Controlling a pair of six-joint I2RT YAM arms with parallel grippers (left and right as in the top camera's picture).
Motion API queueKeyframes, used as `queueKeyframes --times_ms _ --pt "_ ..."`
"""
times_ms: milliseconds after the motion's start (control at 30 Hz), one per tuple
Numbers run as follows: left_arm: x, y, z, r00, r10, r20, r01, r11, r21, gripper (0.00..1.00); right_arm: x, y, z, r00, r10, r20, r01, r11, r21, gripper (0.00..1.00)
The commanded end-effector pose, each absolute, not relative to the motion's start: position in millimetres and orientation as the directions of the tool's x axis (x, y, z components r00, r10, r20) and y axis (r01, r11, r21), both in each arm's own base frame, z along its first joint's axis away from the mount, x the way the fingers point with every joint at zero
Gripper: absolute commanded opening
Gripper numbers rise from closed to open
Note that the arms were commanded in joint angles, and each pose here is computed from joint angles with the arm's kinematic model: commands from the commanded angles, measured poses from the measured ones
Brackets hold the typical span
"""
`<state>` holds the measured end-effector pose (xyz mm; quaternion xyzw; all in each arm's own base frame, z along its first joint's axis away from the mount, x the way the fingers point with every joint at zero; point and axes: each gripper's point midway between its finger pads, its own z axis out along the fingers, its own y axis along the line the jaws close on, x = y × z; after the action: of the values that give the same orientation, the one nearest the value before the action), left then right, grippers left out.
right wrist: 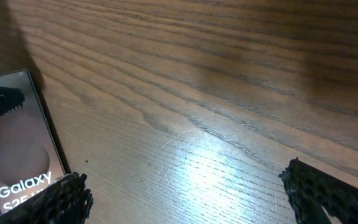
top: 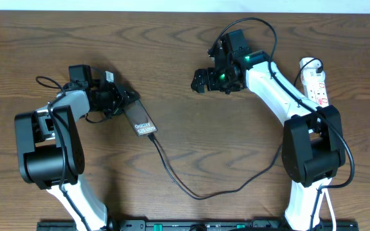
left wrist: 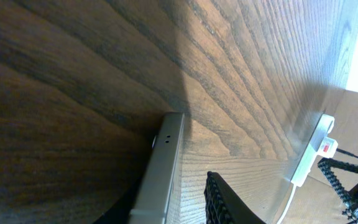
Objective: Plug charger to phone and switch on socket
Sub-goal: 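Tilt the phone flat onto the table with the left gripper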
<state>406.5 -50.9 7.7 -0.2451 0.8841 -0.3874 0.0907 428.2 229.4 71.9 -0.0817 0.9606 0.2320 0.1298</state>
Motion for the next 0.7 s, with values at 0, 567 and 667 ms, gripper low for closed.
queueKeyframes --times_ms 0,567,667 --pt "390.7 -40.2 -16.2 -0.851 -0.522 0.052 -0.431 0.64 -0.636 0.29 432.0 233.2 91.0 -0.941 -0.091 -0.325 -0.233 0.872 0.431 0.99" --pt "374.0 -32.0 -27.4 -0.836 -0.54 0.096 -0.495 0.669 -0.554 0.44 432.1 233.2 91.1 -0.941 -0.091 -0.325 -0.232 0.872 0.431 0.99" --pt "369.0 -27.1 -31.6 -0.83 -0.549 0.101 -0.515 0.684 -0.517 0.44 432.0 233.2 91.0 -0.941 -0.091 -0.325 -0.233 0.872 0.431 0.99"
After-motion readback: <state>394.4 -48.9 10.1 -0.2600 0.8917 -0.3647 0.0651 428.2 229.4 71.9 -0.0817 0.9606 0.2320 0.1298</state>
